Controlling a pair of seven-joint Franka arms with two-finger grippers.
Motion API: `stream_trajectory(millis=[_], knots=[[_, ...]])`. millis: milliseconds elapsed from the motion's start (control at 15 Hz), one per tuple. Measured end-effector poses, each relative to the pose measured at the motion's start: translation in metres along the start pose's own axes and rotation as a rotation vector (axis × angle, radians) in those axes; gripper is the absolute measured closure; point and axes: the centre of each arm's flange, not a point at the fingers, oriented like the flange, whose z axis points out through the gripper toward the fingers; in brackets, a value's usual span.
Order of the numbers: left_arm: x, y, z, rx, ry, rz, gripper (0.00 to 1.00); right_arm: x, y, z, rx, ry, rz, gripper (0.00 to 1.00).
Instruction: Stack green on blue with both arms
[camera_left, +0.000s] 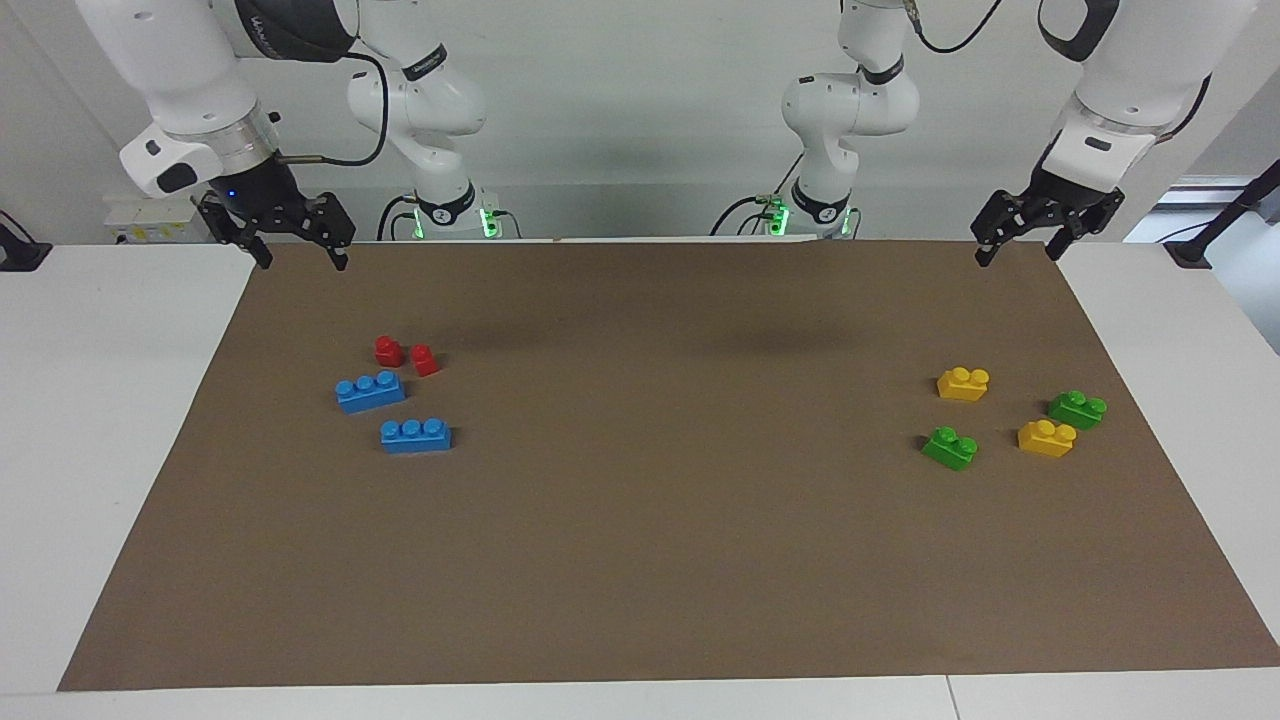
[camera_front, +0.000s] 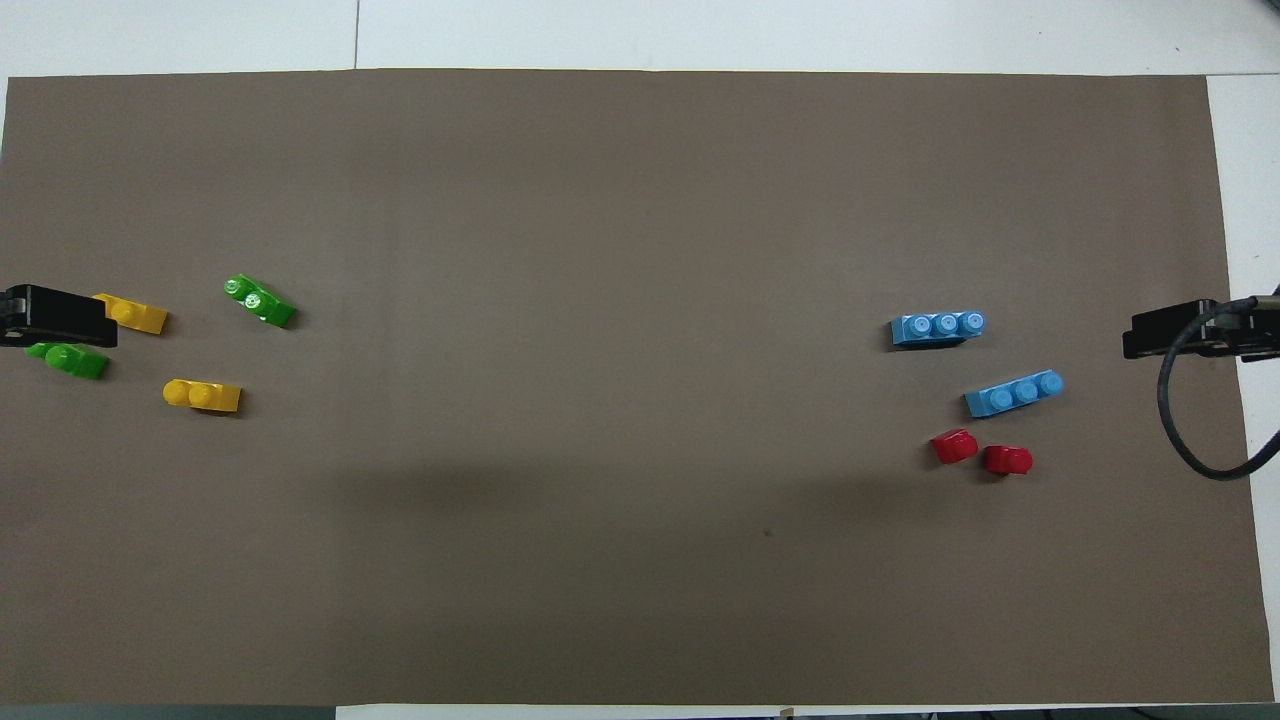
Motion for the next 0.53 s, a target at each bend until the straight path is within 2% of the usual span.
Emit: stream_trajectory(millis=[533], knots=[[0.0000,0.0015,0.0001,0.000,0.000,0.003,0.00,0.0000,0.0000,0.0000,0.000,0.000,0.000,0.00]])
